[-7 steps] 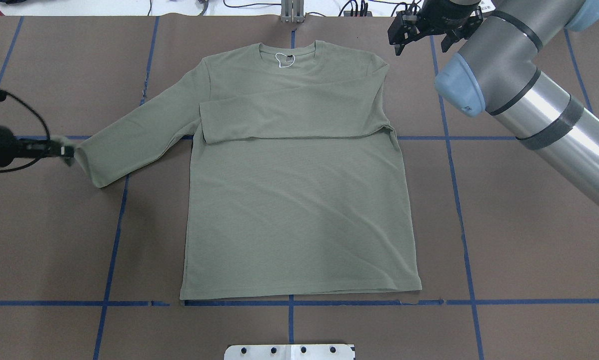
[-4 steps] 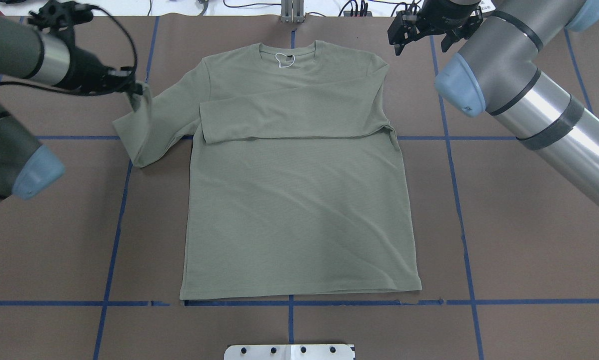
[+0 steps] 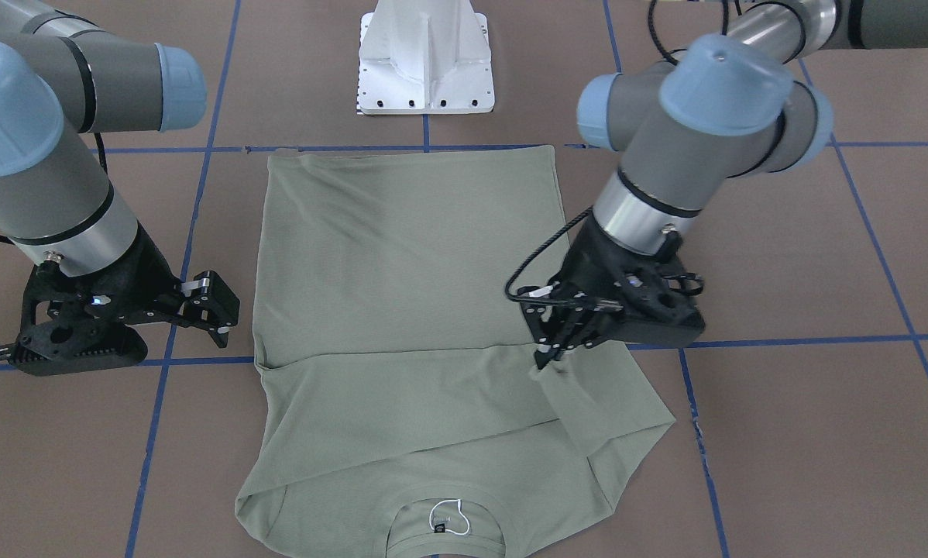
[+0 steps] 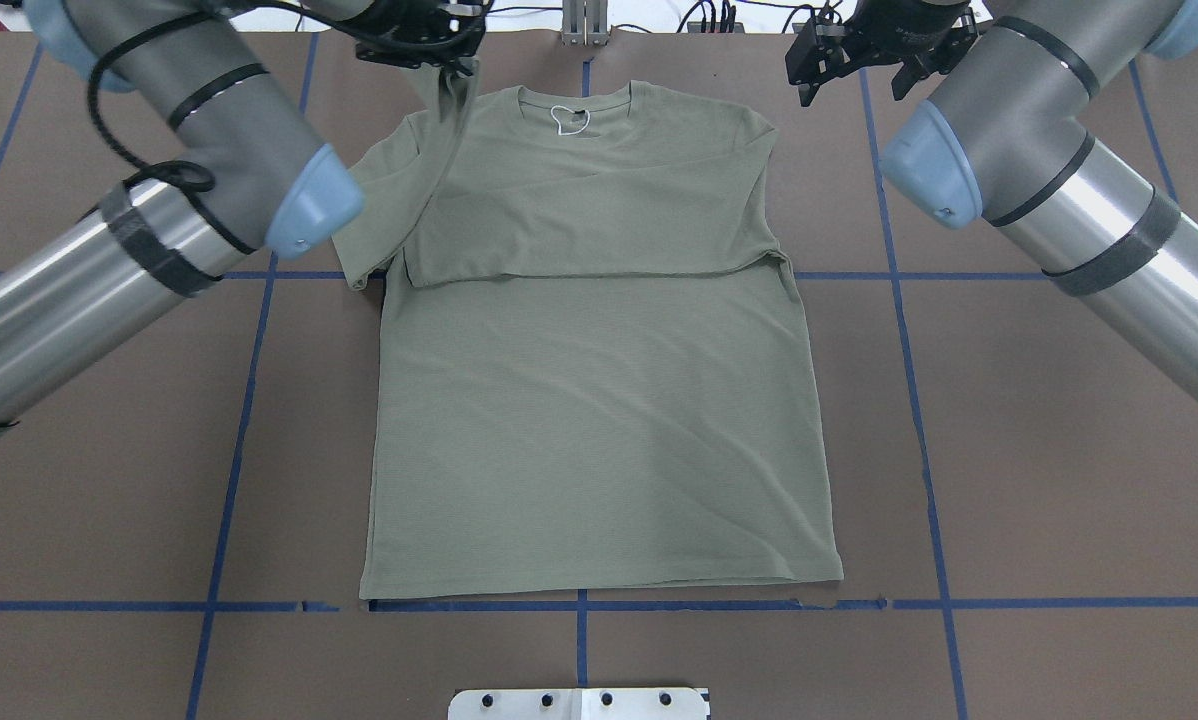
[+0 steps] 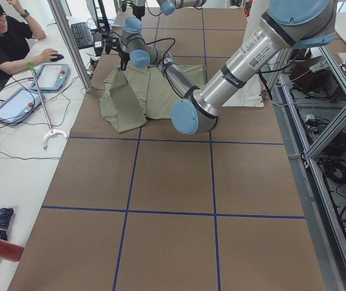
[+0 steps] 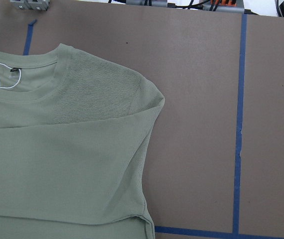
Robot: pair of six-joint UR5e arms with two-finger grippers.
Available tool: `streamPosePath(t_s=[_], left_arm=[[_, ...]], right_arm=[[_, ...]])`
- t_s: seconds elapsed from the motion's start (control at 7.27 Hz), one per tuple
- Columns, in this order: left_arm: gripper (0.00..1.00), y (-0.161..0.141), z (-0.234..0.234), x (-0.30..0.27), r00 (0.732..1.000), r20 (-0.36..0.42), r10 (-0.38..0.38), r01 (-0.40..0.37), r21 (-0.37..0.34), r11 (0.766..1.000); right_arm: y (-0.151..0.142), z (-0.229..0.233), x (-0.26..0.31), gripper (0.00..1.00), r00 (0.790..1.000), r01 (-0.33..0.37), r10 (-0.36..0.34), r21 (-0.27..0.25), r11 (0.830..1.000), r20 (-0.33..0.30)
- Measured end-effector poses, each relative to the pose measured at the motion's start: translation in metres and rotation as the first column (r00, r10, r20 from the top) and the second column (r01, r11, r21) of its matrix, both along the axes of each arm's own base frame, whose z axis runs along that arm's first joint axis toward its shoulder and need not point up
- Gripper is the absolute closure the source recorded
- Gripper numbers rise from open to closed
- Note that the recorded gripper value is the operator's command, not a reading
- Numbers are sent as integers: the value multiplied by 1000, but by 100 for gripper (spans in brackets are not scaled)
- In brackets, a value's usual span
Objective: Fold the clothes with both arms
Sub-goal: 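Fold the grasped sleeve across the shirt body with the left gripper, then release the sleeve and draw the left gripper back while the right gripper lowers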
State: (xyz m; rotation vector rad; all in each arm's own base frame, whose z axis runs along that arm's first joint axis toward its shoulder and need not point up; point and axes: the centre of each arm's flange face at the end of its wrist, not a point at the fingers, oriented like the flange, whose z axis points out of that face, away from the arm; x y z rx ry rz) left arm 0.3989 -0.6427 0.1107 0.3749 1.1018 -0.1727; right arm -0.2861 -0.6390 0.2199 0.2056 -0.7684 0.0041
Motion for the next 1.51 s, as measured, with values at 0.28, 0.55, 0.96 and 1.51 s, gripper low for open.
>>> streamPosePath(t_s=[0.28, 0.55, 0.96, 1.51], left_arm=[[100, 7, -60, 83, 1000, 9, 5, -5, 45, 999], [100, 35, -76, 166, 1000, 3, 21, -22, 130, 991], [0, 69, -74, 226, 999, 18, 50, -53, 185, 981], [0, 72, -74, 210, 982, 86, 169, -182, 177, 967]], right_arm=[[-2, 6, 20, 0, 1000, -17, 17, -5, 1000, 7], [7, 12, 31, 0, 1000, -25, 25, 0, 1000, 10], [11, 16, 33, 0, 1000, -27, 27, 0, 1000, 9], [9, 19, 23, 0, 1000, -23, 23, -13, 1000, 2]])
